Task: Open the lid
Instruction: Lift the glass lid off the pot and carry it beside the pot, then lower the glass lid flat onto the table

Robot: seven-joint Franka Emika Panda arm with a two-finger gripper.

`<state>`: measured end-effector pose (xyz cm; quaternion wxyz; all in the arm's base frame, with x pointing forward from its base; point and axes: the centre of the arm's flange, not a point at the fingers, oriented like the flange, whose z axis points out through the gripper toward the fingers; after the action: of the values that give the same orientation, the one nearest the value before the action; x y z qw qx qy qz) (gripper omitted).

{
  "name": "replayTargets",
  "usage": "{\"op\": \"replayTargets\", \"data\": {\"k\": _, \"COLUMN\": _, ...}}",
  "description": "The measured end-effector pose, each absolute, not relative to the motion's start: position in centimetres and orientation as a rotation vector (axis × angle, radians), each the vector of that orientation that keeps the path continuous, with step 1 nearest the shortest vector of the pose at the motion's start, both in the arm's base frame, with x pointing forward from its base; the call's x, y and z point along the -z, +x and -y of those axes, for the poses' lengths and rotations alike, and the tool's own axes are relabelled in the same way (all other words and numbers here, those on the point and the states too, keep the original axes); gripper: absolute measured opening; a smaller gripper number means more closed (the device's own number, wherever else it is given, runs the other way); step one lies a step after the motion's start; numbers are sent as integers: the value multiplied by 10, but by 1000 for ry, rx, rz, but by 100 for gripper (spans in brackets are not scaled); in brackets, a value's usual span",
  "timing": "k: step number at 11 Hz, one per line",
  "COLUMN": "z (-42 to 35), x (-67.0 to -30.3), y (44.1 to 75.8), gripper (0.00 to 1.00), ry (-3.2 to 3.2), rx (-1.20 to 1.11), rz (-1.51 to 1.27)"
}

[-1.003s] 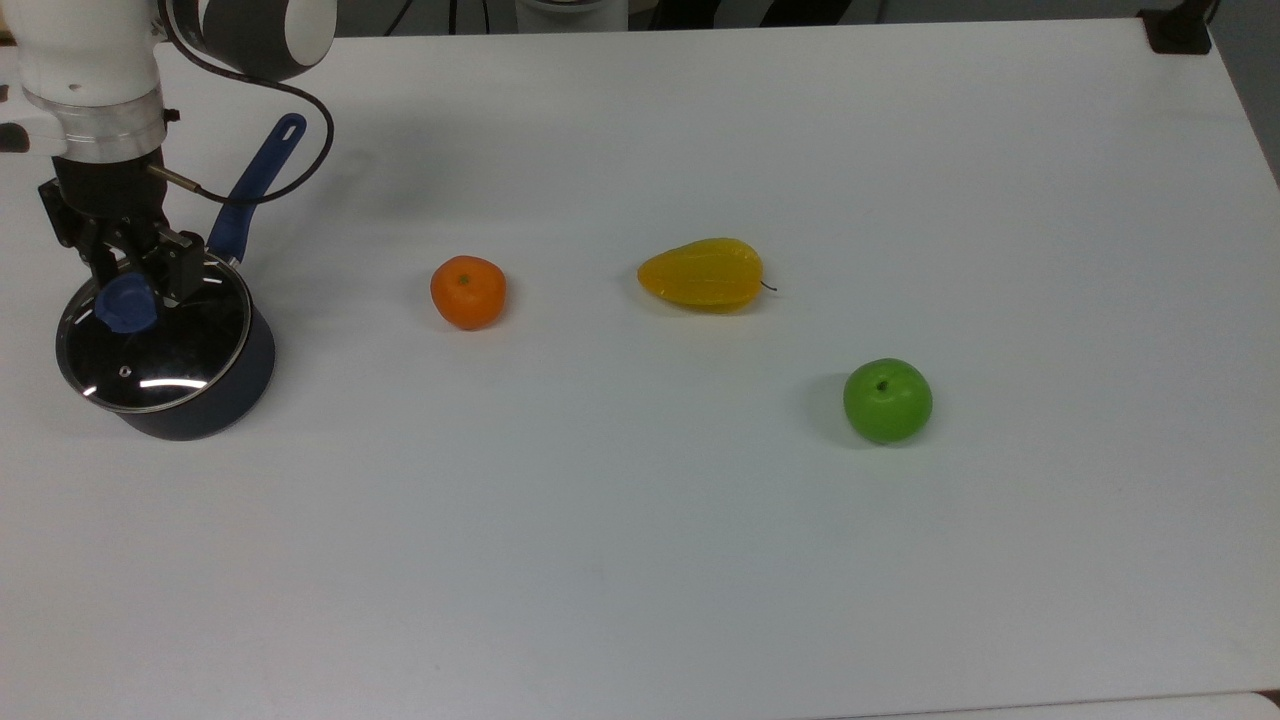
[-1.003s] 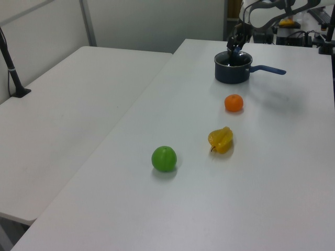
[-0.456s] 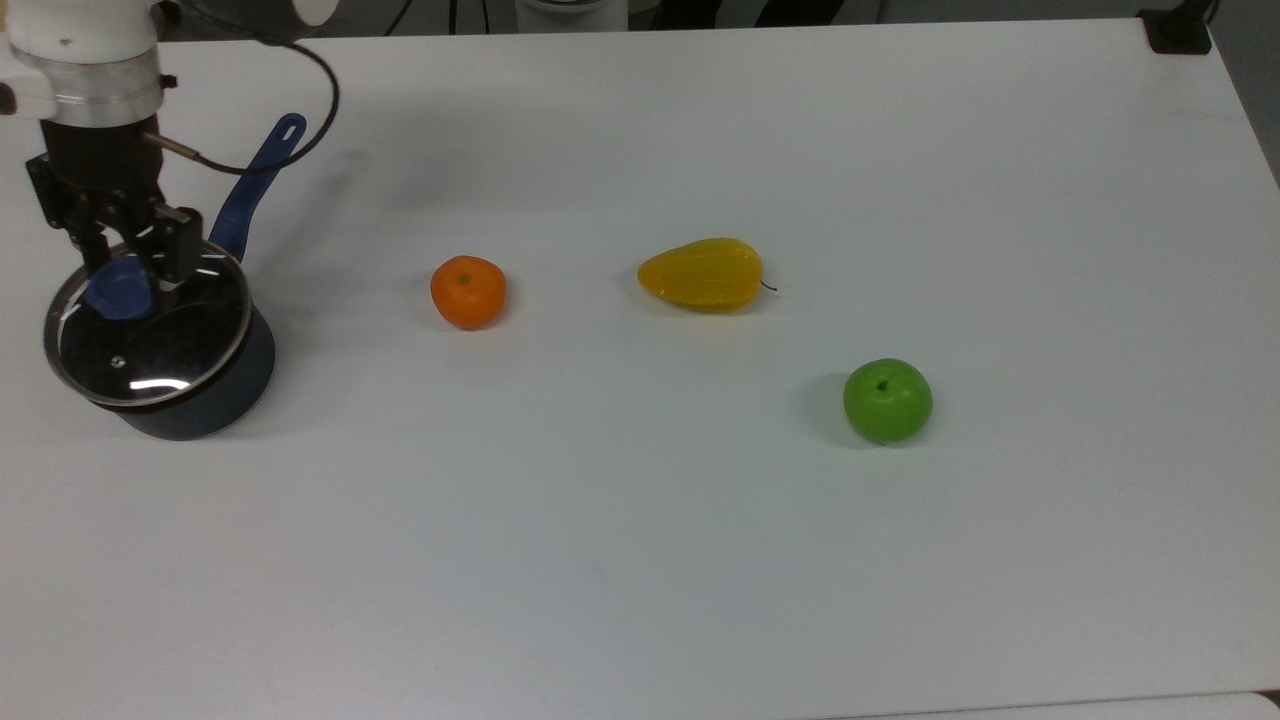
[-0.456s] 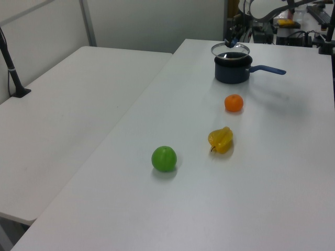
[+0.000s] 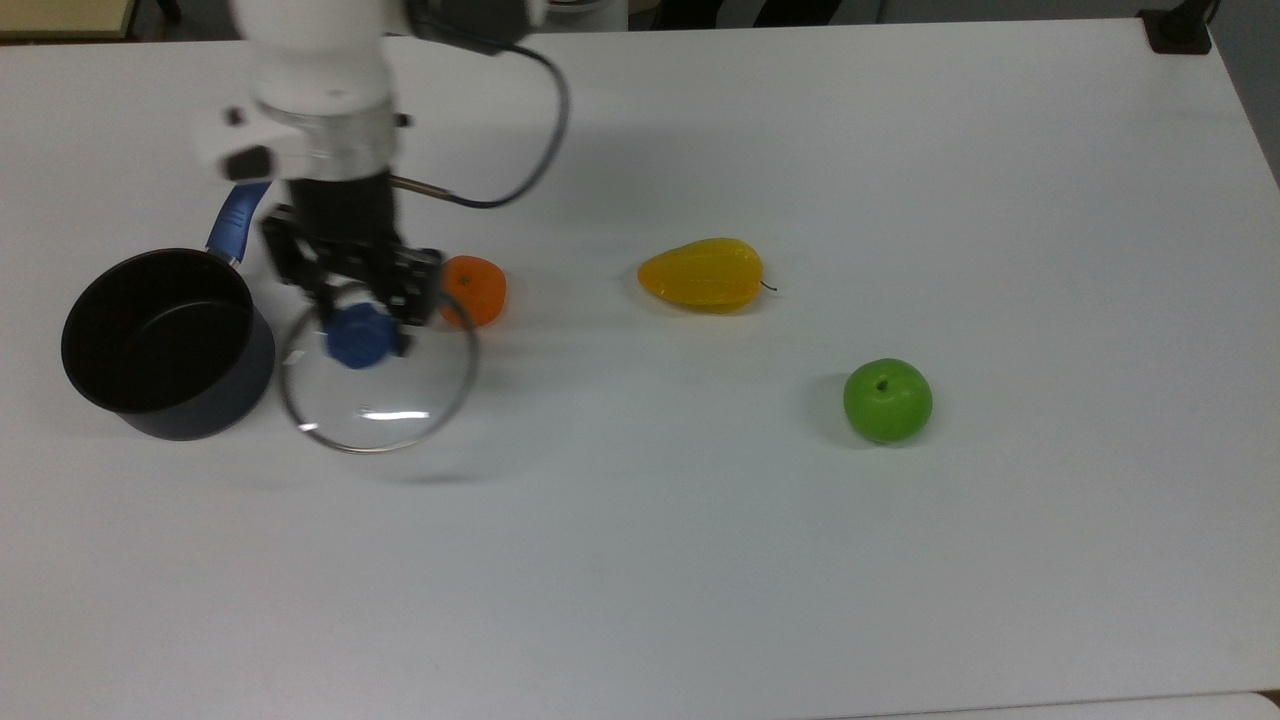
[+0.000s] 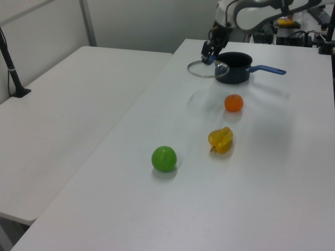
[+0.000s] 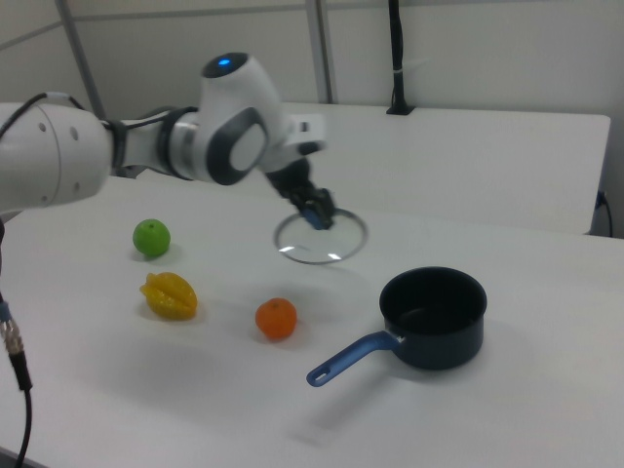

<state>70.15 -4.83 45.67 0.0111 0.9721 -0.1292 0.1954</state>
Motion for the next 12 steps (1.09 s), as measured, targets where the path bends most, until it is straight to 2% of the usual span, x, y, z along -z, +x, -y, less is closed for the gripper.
{"op": "replayTargets", "data": {"k": 5, "z": -104, "x": -403, "y": 699, "gripper": 67, "ry": 3111, "rx": -491, "rz": 131}}
{"op": "replayTargets", "data": {"k": 8, "z": -137, "x": -372, "y": 697, "gripper": 67, "ry": 3090, "rx": -462, "rz": 21}}
{"op": "replayTargets", "data": {"k": 12, "z": -141, "x": -350, "y": 706, "gripper": 67, "ry": 3086, "rx": -557, "rz": 2}}
